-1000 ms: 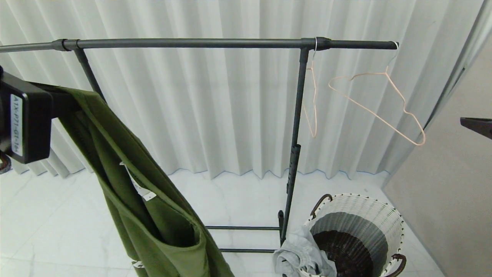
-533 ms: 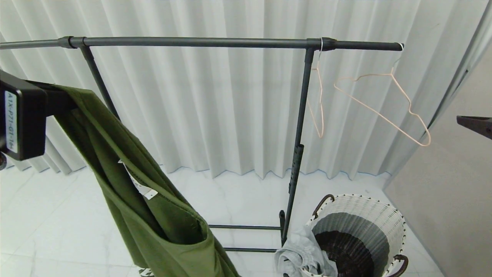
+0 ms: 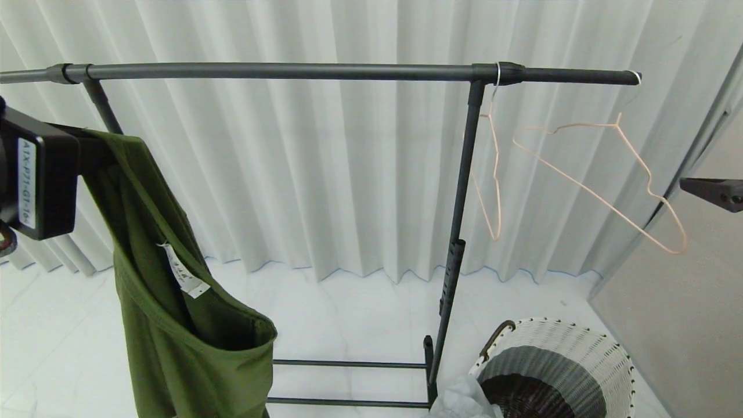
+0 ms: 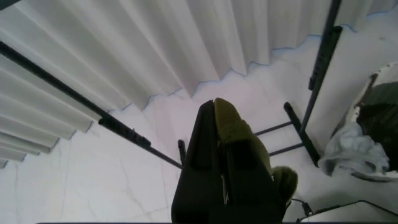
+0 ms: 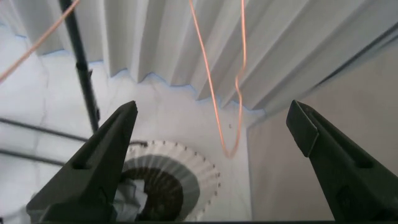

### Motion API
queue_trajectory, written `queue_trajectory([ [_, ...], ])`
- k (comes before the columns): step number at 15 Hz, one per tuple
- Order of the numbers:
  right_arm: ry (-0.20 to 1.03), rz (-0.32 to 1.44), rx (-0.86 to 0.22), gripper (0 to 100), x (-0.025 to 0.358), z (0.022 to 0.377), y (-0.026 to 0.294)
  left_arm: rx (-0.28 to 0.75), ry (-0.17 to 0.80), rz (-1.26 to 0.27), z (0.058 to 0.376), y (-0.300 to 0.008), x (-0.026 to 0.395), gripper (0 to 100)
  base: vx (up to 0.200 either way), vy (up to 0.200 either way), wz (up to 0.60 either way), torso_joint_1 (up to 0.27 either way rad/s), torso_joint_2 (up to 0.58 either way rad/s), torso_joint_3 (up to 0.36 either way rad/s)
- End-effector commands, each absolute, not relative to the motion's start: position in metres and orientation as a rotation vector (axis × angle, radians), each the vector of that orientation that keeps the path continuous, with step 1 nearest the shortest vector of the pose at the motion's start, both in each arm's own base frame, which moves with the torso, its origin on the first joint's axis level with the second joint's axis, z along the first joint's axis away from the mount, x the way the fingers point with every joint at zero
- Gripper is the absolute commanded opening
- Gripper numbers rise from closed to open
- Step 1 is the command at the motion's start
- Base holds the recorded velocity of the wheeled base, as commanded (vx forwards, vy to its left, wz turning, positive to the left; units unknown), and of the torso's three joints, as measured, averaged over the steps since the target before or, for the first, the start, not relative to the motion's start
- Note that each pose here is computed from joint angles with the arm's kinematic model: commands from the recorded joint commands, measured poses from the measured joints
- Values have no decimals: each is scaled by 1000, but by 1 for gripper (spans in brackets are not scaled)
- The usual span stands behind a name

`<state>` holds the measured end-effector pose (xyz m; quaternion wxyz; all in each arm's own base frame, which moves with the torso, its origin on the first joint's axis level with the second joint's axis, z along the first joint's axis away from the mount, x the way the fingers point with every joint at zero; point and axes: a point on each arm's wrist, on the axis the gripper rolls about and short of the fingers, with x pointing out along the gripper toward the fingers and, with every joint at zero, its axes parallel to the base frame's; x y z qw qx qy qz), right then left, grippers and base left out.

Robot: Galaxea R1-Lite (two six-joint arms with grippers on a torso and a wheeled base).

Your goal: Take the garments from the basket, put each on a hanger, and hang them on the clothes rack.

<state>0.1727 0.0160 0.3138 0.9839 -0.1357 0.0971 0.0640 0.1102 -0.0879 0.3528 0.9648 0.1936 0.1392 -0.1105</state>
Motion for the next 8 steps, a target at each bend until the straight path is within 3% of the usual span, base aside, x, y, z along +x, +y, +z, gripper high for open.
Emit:
queue_trajectory([
  [1,227,109,-272,100,185,308,13,396,287,-224,352,-89,112,0,200,0,0,2,-2,2],
  [3,255,68,-266,100,196,303,4,397,291,-224,351,-89,112,0,200,0,0,5,0,10],
  [8,309,-24,-244,100,248,284,-29,406,302,-224,346,-87,110,0,0,0,0,0,0,0],
])
